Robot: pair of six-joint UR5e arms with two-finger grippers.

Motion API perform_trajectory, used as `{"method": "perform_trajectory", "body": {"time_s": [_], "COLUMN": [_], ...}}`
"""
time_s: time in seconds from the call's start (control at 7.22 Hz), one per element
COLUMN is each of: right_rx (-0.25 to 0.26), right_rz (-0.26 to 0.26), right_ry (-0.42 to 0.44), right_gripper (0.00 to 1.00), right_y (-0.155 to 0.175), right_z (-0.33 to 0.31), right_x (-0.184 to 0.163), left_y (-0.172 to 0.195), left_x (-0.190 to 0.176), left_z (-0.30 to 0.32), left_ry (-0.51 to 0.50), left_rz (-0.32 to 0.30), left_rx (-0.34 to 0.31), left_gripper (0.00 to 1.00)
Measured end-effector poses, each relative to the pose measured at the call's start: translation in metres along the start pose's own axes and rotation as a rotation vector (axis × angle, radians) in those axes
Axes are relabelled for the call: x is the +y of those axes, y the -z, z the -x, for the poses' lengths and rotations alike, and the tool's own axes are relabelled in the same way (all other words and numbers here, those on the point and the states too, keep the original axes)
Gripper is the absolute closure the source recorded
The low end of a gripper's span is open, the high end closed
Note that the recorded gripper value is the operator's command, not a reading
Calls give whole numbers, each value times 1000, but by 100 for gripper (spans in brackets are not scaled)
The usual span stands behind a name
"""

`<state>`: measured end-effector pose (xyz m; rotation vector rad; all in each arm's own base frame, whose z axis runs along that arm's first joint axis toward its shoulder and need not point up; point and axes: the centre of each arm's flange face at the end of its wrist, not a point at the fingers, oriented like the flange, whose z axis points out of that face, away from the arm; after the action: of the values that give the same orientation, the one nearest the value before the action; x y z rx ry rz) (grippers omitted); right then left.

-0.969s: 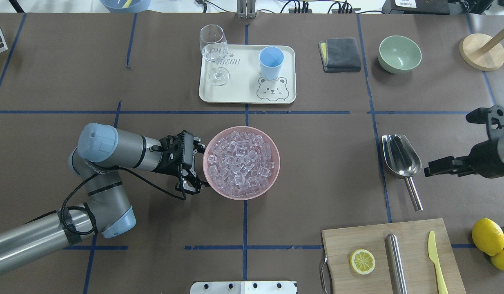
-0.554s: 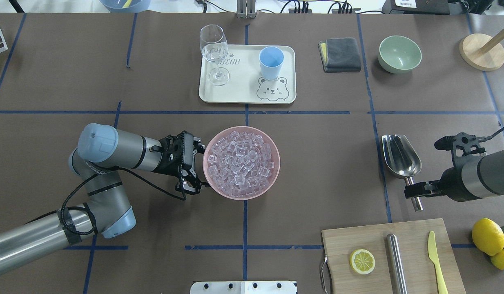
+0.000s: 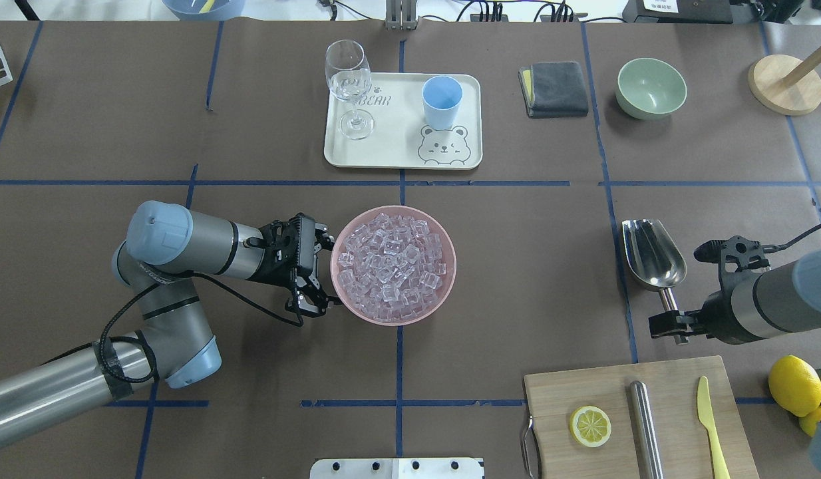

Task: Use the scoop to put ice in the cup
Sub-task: 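Grasp the metal scoop handle with the right gripper while the left holds the bowl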

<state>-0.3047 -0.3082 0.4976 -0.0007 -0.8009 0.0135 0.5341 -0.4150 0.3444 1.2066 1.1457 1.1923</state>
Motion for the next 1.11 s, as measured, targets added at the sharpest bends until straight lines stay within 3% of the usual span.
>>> {"method": "perform_trajectory", "body": {"time_s": [0.14, 0.28, 0.55, 1.11], "right_rx": [6, 12, 18, 17], "right_rz": [6, 13, 17, -44], "right_ry": [8, 17, 22, 60], "right_gripper": [58, 80, 100, 100], "right_y": [-6, -11, -14, 15], "right_z": [2, 2, 1, -10], "right_x": [2, 4, 5, -18], "left_y": [0, 0, 0, 0], "left_x": [0, 0, 0, 0], "left_z": [0, 0, 0, 0], "left_ry": [0, 0, 0, 0], "left_rz": [0, 0, 0, 0], "left_rx": [0, 0, 0, 0], "left_gripper": [0, 0, 0, 0]}}
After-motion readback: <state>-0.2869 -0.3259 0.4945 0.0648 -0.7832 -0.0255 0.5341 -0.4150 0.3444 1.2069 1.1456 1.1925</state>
